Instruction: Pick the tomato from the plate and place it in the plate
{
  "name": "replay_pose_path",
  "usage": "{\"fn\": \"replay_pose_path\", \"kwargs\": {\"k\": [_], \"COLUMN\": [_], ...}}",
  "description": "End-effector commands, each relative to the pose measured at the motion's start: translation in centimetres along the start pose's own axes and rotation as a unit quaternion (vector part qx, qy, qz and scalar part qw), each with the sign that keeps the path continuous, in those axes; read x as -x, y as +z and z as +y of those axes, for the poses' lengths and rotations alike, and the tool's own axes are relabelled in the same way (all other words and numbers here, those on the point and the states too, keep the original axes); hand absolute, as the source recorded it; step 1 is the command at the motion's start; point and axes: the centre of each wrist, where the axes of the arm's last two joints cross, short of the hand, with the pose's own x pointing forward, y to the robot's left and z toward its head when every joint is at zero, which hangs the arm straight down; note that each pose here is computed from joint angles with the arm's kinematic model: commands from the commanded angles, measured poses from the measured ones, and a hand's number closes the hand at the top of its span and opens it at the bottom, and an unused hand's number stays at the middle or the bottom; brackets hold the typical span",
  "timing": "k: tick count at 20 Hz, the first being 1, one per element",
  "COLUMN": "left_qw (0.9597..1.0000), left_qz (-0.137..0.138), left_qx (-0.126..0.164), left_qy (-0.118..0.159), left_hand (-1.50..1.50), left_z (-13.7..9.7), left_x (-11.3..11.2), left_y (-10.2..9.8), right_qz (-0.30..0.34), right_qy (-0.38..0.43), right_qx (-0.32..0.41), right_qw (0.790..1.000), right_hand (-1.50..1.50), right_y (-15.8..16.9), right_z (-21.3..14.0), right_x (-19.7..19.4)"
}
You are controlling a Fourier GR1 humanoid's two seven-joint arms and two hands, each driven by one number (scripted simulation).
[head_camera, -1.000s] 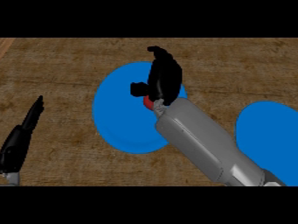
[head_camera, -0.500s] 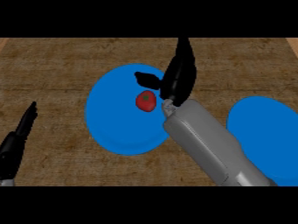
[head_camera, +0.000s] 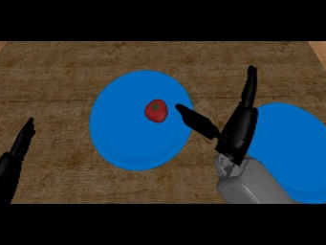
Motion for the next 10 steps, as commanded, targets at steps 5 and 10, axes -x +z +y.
{"fn": "replay_pose_path", "kwargs": {"k": [5,10], "left_qw": [0.9999,1.0], "left_qz": [-0.012,-0.005], "left_qx": [0.002,0.007], "left_qy": [-0.006,-0.002], "left_hand": [0.0,0.0], "left_z": [-1.2,0.2], "left_x": [-0.3,-0.3], "left_y": [-1.1,0.2], "right_qz": [-0.02,-0.019], "right_qy": [0.0,-0.012], "right_qx": [0.013,0.013], "right_qw": [1.0,1.0], "right_hand": [-1.5,-1.5], "right_y": [1.8,1.7], "right_z": [-9.4,-14.0], "right_x": [3.0,1.6]}}
